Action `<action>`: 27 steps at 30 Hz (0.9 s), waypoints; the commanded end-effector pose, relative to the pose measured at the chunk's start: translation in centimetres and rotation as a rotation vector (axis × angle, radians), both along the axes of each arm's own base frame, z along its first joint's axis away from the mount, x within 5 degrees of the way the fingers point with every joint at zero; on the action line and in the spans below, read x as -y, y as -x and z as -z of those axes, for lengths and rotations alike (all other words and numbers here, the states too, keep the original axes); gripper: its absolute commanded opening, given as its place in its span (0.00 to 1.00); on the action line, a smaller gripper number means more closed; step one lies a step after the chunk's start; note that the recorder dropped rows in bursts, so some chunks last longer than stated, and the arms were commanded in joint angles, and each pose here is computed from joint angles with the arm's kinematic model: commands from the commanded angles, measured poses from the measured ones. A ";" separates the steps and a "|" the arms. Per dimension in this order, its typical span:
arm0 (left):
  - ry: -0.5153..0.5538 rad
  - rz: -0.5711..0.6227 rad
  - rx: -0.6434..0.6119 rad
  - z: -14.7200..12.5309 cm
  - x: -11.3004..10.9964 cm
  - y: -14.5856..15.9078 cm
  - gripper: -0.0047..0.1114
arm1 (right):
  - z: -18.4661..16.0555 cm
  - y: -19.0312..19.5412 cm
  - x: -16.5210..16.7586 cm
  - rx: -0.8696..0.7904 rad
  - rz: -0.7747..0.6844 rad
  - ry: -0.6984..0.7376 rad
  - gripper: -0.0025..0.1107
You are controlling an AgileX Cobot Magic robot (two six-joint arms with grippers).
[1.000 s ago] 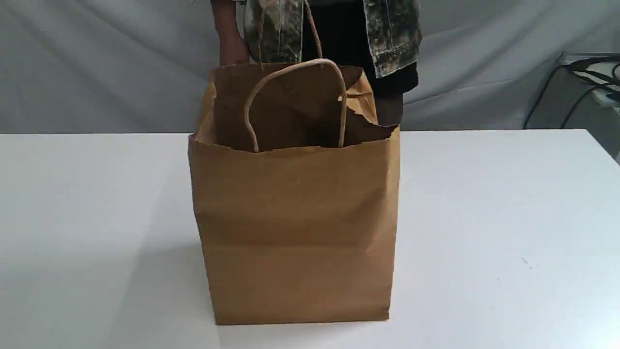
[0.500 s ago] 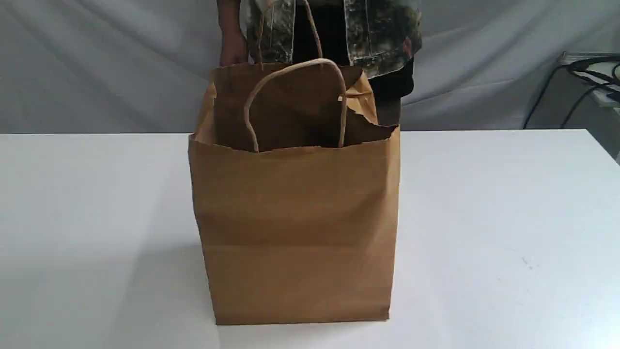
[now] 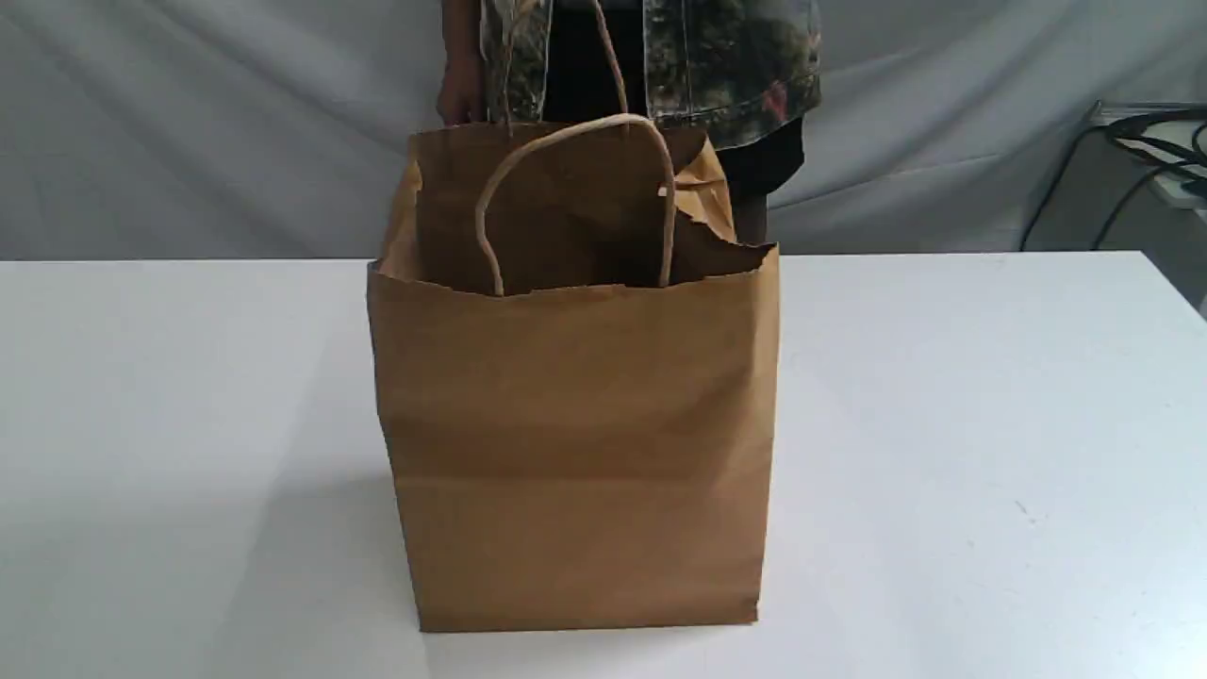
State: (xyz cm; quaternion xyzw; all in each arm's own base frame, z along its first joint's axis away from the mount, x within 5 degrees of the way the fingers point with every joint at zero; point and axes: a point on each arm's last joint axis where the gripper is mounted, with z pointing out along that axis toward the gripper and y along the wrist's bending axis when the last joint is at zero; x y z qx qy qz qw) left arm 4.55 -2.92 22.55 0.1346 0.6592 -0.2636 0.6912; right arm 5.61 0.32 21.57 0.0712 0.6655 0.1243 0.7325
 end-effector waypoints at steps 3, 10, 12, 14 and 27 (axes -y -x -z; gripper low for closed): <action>0.004 -0.001 -0.002 0.1 0.0 0.0 0.04 | 1.3 0.0 -0.4 -0.124 -0.046 0.063 0.02; 0.004 -0.001 -0.002 0.1 0.0 0.0 0.04 | 2.3 0.1 -0.8 -0.238 -0.092 0.059 0.02; 0.003 -0.001 -0.002 0.1 0.0 0.0 0.04 | 2.3 0.1 -0.8 -0.238 -0.092 0.059 0.02; 0.003 -0.001 -0.002 0.1 0.0 0.0 0.04 | 2.3 0.1 -0.8 -0.238 -0.092 0.059 0.02; -0.075 -0.248 0.062 -0.1 -1.2 -0.5 0.04 | 2.3 0.1 -0.8 -0.238 -0.092 0.059 0.02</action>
